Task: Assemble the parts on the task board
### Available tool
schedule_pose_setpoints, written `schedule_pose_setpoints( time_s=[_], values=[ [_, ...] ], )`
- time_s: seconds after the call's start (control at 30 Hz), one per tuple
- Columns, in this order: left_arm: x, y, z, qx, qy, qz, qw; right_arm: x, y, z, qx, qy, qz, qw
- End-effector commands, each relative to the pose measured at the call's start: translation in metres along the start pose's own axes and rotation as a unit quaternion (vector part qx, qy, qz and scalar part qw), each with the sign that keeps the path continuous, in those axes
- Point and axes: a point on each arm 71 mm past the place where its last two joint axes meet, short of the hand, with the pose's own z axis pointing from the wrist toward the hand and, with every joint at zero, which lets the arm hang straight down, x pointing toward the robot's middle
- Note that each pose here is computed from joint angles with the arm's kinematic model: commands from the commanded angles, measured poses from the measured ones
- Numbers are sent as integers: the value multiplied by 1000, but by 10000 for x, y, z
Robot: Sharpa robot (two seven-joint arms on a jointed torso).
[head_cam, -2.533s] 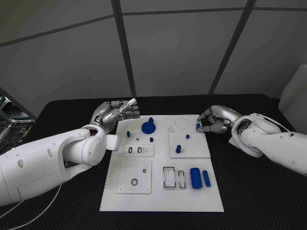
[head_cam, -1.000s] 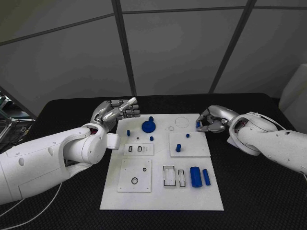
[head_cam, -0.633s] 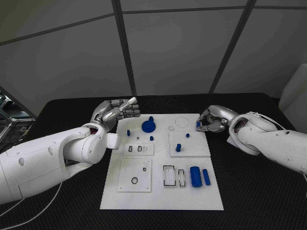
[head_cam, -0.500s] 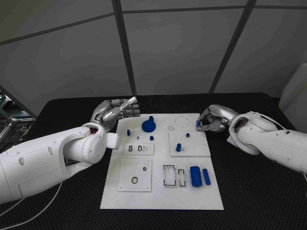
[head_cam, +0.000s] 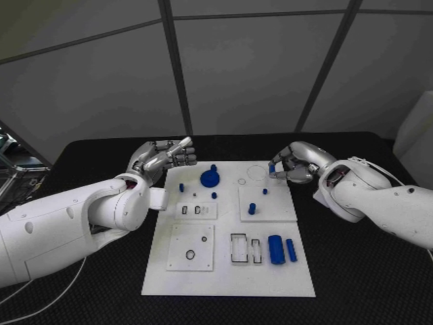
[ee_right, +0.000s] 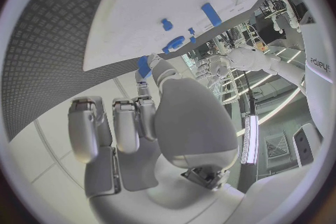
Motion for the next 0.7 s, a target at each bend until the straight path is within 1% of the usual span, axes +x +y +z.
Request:
schedule_pose_setpoints(
  time_s=[0.03,0.17,0.27,0.33,0.57,0.7],
  values=[
    [3,-12,5,3,6,0,1000,-8,236,0,3,-23,8,1000],
    [-2,-7,15,2,5,0,1000,94,638,32,-23,-15,-11,1000],
    [-10,-2,29,3,4,1,1000,197,908,84,-33,-5,-16,999],
    [-19,0,39,3,2,1,1000,262,1043,118,-39,3,-19,999],
    [-66,2,66,5,-5,5,1000,555,1437,198,-60,35,-29,997],
    [-69,3,74,5,-6,5,1000,690,1581,220,-69,50,-35,996]
  ],
)
